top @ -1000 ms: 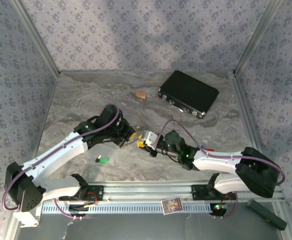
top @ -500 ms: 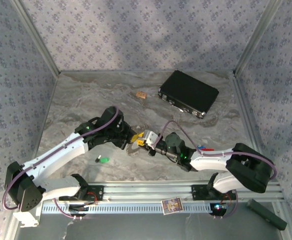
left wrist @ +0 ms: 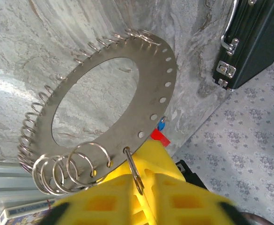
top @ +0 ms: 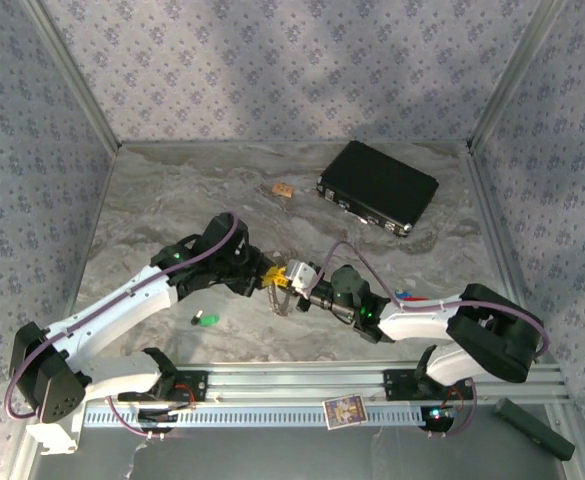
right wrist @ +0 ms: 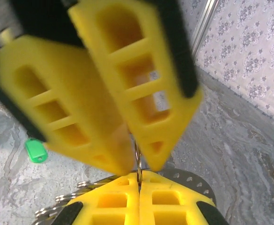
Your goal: Put the keys on the keyring
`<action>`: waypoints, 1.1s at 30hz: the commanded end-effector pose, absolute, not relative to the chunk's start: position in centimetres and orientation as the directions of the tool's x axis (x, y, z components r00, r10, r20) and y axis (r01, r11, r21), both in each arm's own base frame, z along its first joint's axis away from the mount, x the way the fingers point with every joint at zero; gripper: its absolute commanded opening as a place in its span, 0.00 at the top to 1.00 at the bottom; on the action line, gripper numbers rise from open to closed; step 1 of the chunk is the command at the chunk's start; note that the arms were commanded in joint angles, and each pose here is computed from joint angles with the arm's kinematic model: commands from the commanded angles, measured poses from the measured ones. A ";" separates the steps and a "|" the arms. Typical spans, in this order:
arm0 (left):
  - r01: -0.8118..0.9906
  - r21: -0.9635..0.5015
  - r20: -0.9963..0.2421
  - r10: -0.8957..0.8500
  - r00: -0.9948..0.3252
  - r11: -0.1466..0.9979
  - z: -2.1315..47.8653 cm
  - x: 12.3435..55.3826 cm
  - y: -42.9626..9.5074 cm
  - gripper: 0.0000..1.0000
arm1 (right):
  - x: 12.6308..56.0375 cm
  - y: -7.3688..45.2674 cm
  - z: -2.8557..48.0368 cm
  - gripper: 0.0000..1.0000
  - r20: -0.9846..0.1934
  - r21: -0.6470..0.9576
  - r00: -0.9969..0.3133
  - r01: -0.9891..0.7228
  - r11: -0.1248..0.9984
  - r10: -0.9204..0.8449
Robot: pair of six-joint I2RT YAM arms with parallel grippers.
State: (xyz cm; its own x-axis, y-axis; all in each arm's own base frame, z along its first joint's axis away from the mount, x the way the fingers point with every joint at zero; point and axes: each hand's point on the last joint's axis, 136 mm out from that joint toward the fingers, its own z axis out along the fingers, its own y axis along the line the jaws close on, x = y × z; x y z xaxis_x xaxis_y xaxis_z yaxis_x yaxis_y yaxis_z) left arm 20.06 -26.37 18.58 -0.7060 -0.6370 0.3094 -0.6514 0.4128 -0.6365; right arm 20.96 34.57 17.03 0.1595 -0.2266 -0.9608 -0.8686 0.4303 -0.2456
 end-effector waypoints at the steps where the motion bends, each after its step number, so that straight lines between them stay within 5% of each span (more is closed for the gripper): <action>1: -0.664 -0.650 0.295 -0.683 -0.668 0.368 18.8 20.3 -25.5 0.49 | 21.2 34.8 18.6 1.00 -0.963 -0.253 0.184 -0.864 0.434 -0.195; 5: -0.545 -0.737 0.073 -0.753 -0.653 0.401 19.9 22.5 -22.0 0.32 | 21.0 34.5 17.8 1.00 -0.956 -0.258 0.169 -0.872 0.415 -0.239; 9: -0.250 -0.770 -0.329 -0.700 -0.634 0.588 23.3 25.1 -18.4 0.34 | 20.8 34.0 17.2 1.00 -0.952 -0.244 0.140 -0.884 0.400 -0.272; 13: 0.148 -0.485 -0.782 -0.352 -0.514 0.862 26.3 26.2 -16.9 0.37 | 20.5 33.5 16.6 1.00 -0.946 -0.224 0.110 -0.901 0.371 -0.305; 16: 0.389 -0.193 -0.920 -0.029 -0.390 0.901 26.1 25.9 -18.0 0.40 | 20.2 33.1 16.5 1.00 -0.943 -0.207 0.090 -0.913 0.351 -0.320; 23: 0.831 0.341 -0.835 0.548 0.052 0.440 21.6 21.1 -22.9 0.43 | 20.0 32.1 17.2 1.00 -0.929 -0.204 0.085 -0.930 0.306 -0.359; 28: 0.837 0.477 -0.761 0.602 0.242 0.267 21.3 20.3 -23.8 0.49 | 19.7 31.3 17.9 1.00 -0.910 -0.220 0.097 -0.936 0.273 -0.403; 33: 0.886 0.439 -0.763 0.583 0.280 0.149 20.4 19.3 -25.6 0.56 | 19.4 30.8 18.5 1.00 -0.895 -0.231 0.105 -0.940 0.251 -0.433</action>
State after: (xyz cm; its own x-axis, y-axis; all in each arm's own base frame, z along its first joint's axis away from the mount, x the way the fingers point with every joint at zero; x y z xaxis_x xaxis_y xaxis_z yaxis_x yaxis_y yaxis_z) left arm 20.45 -23.80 19.10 0.1271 0.6200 -0.7742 0.8745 0.2983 0.3824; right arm 19.91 30.89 17.23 0.0744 -0.4231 -0.9030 -0.9323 0.2919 -0.2136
